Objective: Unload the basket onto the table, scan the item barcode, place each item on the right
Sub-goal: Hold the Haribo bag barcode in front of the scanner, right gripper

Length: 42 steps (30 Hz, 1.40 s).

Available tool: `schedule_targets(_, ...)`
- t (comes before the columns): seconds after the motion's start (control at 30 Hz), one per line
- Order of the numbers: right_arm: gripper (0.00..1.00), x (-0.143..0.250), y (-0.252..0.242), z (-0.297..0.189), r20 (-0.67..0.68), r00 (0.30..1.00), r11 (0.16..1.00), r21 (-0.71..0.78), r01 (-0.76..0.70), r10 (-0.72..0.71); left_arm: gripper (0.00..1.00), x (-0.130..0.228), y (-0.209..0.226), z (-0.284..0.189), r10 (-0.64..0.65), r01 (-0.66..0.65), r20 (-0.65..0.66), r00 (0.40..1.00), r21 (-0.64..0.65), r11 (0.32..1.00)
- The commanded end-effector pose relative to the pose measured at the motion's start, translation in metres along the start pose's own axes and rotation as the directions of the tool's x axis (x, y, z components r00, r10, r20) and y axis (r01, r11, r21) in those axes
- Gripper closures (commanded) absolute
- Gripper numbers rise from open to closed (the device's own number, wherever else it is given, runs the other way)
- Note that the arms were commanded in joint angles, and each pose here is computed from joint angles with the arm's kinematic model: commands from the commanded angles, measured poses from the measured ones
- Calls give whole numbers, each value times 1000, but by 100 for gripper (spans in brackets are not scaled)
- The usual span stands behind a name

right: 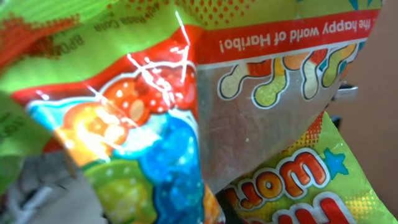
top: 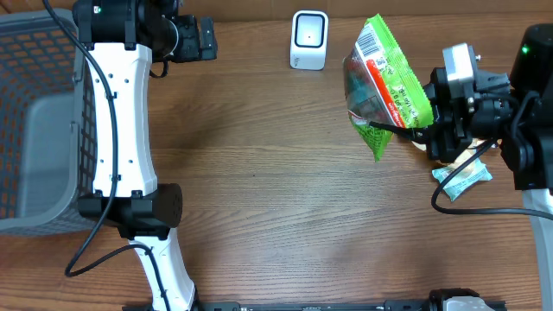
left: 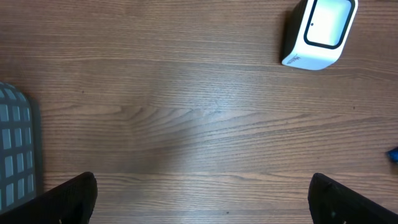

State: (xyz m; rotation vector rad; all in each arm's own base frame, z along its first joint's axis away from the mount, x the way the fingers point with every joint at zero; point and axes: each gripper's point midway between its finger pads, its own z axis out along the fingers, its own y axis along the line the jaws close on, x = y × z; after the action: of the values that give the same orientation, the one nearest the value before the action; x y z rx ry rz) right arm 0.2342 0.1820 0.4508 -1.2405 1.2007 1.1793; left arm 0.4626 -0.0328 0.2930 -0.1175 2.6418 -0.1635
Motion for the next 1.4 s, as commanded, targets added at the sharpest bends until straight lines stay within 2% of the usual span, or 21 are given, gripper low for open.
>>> schedule_targets(0.0,96,2,-9,-2,-16,989,989,27,148,-147,0,-1,2,3,-6,6,-2,1000,-5,1000)
schedule_targets(0.27,96,32,-27,-5,-178,913,916,102,387,-366,1,-1,2,3,-6,6,-2,1000,-6,1000)
schedule_targets(0.4,96,35,-26,-5,-196,870,877,80,475,-453,1,-1,2,3,-6,6,-2,1000,-5,1000)
schedule_targets(0.77,96,40,-30,-7,-225,862,872,86,482,-455,0,-1,2,3,-6,6,-2,1000,-6,1000)
schedule_targets(0.9,96,50,-39,-8,-265,883,897,114,427,-386,0,-1,2,3,-6,6,-2,1000,-5,1000)
schedule_targets(1.07,96,75,-69,-13,-365,922,937,263,232,-126,0,-1,2,3,-6,6,-2,1000,-6,1000)
schedule_targets(1.13,96,94,-84,-14,-444,896,921,336,199,-32,0,-1,2,3,-6,6,-2,1000,-5,1000)
schedule_targets(1.23,96,124,-109,-17,-572,816,868,445,219,87,0,-1,2,3,-6,6,-2,1000,-5,1000)
schedule_targets(1.37,96,154,-141,-22,-721,666,759,539,364,193,0,-1,2,3,-6,6,-2,1000,-6,1000)
